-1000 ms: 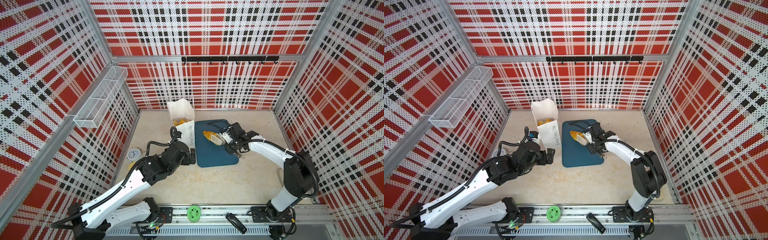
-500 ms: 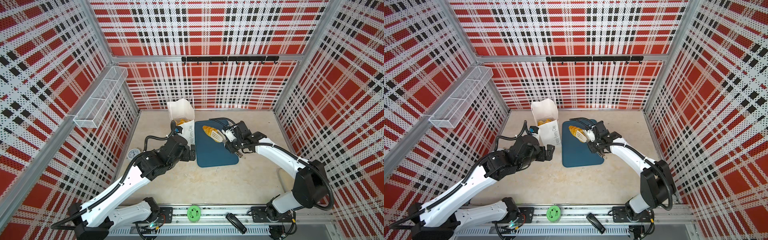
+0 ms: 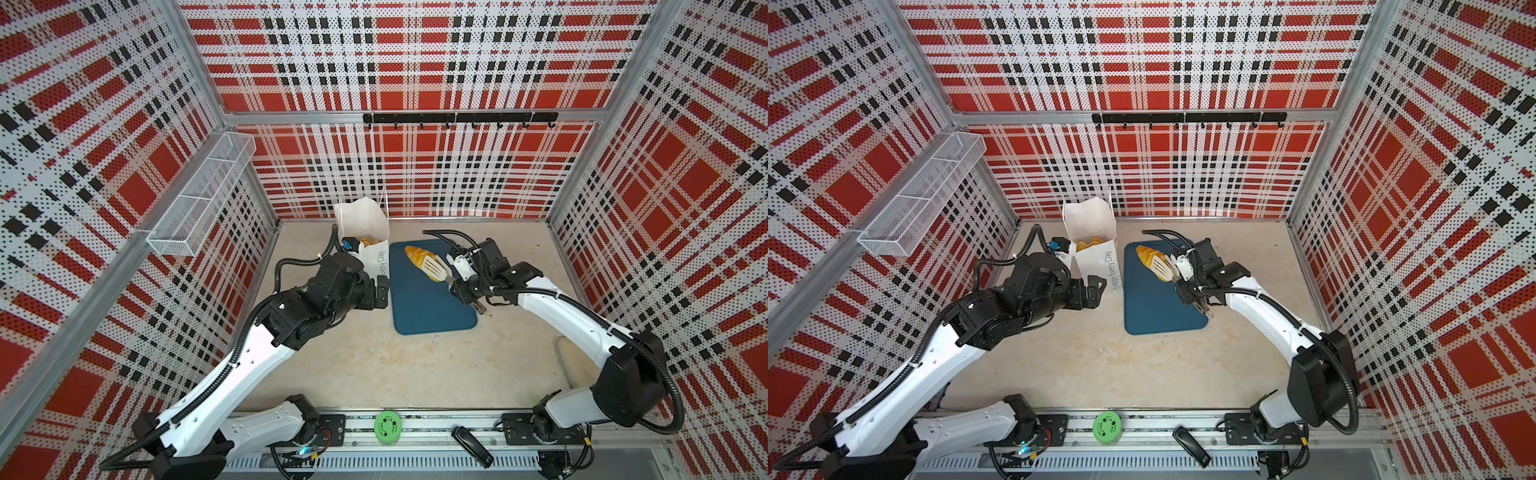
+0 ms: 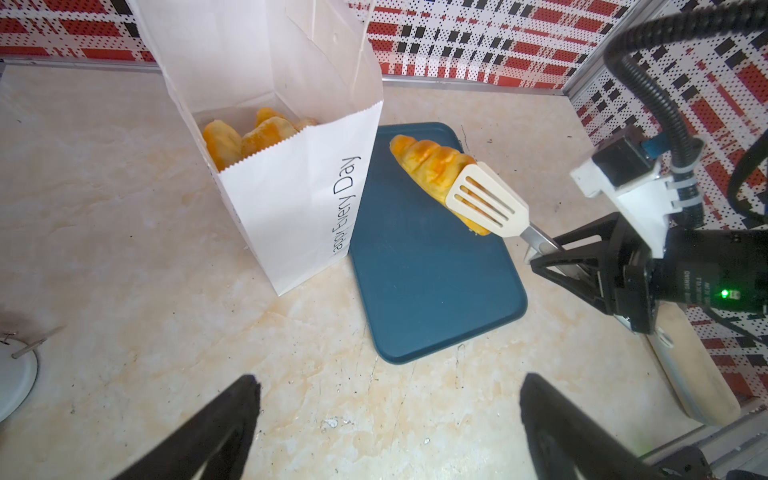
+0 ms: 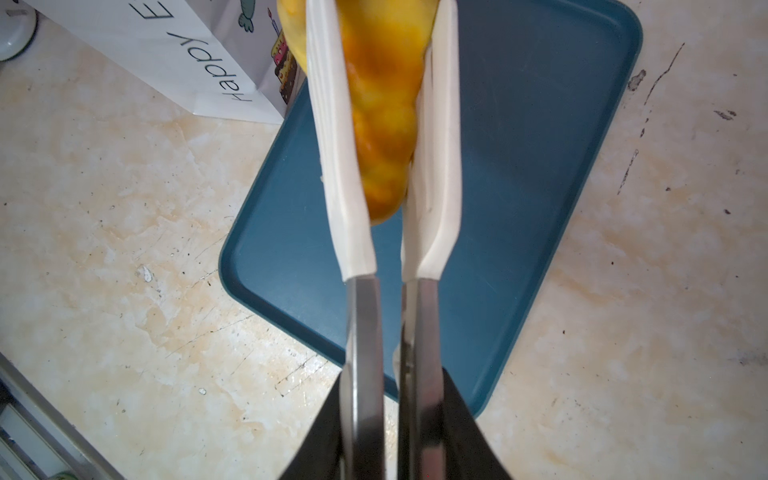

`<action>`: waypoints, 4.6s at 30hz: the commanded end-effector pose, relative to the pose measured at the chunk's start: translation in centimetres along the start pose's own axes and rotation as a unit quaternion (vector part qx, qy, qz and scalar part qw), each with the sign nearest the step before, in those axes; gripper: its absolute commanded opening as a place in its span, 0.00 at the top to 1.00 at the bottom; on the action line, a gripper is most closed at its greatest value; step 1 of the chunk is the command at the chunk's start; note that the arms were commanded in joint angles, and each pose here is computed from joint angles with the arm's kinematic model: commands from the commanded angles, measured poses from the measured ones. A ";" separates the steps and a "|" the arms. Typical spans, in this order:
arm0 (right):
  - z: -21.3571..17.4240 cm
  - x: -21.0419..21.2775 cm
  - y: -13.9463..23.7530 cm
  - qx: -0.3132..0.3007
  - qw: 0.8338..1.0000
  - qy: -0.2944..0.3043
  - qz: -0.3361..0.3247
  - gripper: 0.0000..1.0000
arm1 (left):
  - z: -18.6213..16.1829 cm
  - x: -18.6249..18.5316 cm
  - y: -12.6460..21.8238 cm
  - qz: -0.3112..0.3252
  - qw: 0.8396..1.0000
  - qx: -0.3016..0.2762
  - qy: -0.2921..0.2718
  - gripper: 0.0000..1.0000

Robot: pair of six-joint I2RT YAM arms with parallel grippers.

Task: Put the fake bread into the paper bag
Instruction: 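Lift the croissant with the tongs and carry it toward the bag, then lower the croissant into the bag opening and open the tongs, then withdraw the tongs from the bag and move them beside the tray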

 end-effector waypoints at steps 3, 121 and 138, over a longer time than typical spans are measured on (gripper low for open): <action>5.1 1.9 4.5 -0.085 0.996 0.000 0.035 0.68 | 1.5 -0.1 0.9 -0.014 1.000 -0.006 -0.006 0.01; 18.3 14.8 5.5 -0.143 0.977 -0.007 0.157 0.42 | 1.9 6.3 5.0 0.070 0.991 -0.074 0.084 0.01; 18.2 12.8 11.7 -0.200 0.973 0.029 0.115 0.40 | 1.5 6.9 5.0 0.088 0.990 -0.073 0.085 0.01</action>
Point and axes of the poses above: each gripper's point midway between its finger pads, its own y axis back along the fingers, its own x axis along the line the jaws close on, z = x × y, the point moved 1 cm from there along y, back along the fingers, and after that the axes turned 10 degrees about -y, right-handed, at the moved point
